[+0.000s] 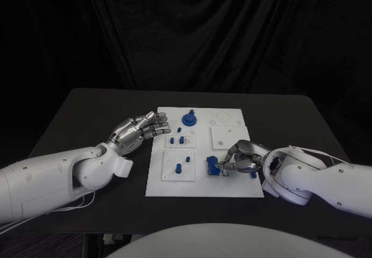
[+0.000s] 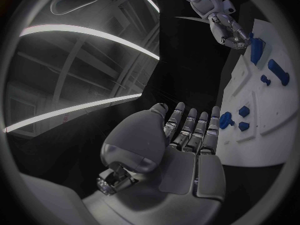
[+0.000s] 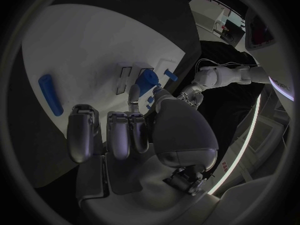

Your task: Assemble the parts on the task board

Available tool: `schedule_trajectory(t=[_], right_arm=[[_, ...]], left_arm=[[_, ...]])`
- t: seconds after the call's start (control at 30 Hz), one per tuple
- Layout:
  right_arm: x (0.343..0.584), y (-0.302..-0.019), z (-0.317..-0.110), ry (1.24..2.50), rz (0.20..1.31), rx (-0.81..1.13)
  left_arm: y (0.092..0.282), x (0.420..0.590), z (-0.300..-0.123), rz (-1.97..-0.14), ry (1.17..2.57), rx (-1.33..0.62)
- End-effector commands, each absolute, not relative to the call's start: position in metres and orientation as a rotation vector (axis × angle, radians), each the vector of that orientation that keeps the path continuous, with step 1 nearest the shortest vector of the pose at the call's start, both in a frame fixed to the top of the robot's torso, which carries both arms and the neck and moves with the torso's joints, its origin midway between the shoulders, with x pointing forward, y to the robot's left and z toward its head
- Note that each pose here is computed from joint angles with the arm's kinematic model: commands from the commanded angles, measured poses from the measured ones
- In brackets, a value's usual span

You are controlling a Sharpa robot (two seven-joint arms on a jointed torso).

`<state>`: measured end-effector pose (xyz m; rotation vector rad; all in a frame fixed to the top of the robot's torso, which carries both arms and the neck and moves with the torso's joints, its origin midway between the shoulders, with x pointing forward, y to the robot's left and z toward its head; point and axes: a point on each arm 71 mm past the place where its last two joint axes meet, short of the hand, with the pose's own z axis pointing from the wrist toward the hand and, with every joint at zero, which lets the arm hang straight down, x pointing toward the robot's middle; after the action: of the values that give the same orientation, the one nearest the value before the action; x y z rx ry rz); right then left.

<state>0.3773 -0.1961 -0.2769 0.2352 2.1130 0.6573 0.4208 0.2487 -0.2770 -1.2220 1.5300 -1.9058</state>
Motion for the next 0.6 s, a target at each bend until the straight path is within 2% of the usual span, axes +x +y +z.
schedule_trajectory(t=[0.03,0.6], right_arm=[[0.3755,-0.1956,-0.2755,2.089,0.666,0.218],[0.3704,-0.1981,-0.2784,2.137,0.660,0.196]], left_arm=[[0.2475,0.4195,-0.2767,-1.928,1.525,-1.219],[0.2485,0.4186,-0.2780,-1.924,1.527,-1.224]])
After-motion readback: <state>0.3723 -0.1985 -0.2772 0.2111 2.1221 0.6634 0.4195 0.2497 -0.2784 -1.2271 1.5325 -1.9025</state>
